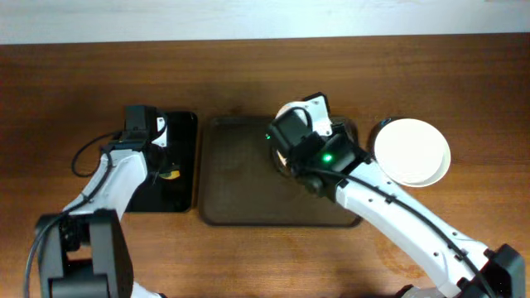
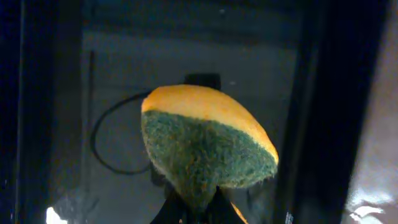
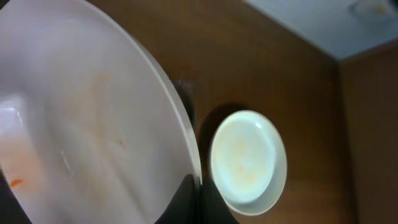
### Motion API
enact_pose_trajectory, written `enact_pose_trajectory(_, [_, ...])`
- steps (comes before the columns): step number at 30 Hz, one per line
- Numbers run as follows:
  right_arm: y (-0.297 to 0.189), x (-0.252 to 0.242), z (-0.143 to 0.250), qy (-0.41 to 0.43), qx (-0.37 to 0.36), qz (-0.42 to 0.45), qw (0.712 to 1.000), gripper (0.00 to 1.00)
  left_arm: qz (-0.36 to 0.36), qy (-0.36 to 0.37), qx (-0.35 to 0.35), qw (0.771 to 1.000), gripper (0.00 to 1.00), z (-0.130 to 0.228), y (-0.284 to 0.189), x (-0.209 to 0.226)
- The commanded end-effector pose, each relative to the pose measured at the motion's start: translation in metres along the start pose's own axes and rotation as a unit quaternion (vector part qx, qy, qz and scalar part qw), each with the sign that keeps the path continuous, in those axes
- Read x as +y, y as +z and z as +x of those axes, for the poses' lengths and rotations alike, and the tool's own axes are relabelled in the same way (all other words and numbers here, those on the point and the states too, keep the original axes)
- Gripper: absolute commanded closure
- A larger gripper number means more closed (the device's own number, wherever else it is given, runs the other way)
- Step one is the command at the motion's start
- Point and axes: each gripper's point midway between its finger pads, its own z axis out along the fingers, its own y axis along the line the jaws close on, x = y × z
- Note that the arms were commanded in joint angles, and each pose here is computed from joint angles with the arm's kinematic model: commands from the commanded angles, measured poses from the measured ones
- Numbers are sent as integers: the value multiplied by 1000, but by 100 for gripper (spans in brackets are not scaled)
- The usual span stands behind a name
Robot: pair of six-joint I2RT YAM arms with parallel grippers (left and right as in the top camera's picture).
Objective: Clean dirty plates on tray and stack at the side
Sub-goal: 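Carry the plate right and stack it on the plate pile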
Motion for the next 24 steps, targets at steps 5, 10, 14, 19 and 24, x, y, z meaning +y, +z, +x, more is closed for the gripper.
enact_pose_trajectory(5, [-9,-19,-9,32,-28,47,998,96,-63,13,44,997,100,19,36,23])
enact_pose_trajectory(10, [4,-22,0,107,10,-2,994,96,1,18,-22,1000,100,-10,-3,1])
enact_pose_trajectory(14, [16,-59,8,170,38,-17,985,96,1,28,-56,998,100,-25,-9,0])
enact_pose_trajectory(19, [39,-71,23,227,92,-71,967,96,-1,29,23,999,99,9,46,1])
enact_pose_trajectory(24, [67,-113,46,326,143,-103,929,96,25,40,3,999,100,-4,26,-8])
